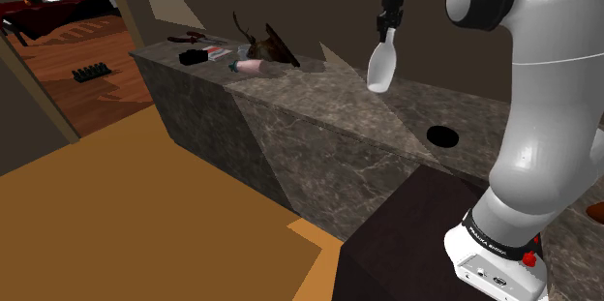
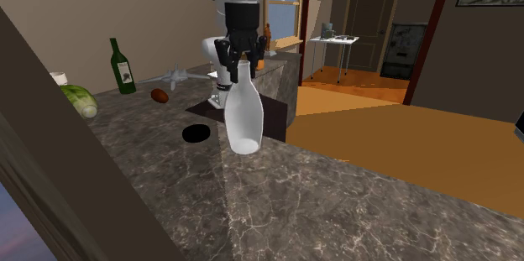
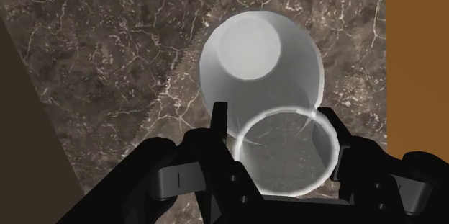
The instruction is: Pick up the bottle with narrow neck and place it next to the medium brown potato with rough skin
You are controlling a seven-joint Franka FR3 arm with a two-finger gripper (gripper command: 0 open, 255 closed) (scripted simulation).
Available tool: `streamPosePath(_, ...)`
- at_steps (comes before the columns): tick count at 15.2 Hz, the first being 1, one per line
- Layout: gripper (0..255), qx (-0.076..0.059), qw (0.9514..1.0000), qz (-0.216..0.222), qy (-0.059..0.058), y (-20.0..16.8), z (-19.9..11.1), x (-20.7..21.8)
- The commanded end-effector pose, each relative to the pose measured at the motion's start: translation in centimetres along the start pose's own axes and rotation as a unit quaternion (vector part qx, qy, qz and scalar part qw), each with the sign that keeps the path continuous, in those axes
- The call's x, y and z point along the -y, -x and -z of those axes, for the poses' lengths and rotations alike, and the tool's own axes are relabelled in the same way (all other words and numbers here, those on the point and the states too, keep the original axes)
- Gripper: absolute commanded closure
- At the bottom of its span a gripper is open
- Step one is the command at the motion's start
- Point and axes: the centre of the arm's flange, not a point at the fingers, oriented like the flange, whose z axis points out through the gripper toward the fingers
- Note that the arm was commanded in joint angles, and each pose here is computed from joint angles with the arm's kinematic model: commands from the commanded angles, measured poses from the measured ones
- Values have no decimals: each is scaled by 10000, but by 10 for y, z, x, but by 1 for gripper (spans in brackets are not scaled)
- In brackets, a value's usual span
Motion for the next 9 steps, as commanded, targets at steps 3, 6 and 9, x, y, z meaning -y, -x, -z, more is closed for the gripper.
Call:
streamPosePath(3, 255, 0, 10000, 0, 0, 0, 22, 0)
streamPosePath(6, 255, 0, 10000, 0, 0, 1, 38, 0)
streamPosePath(9, 255, 0, 10000, 0, 0, 2, 49, 0)
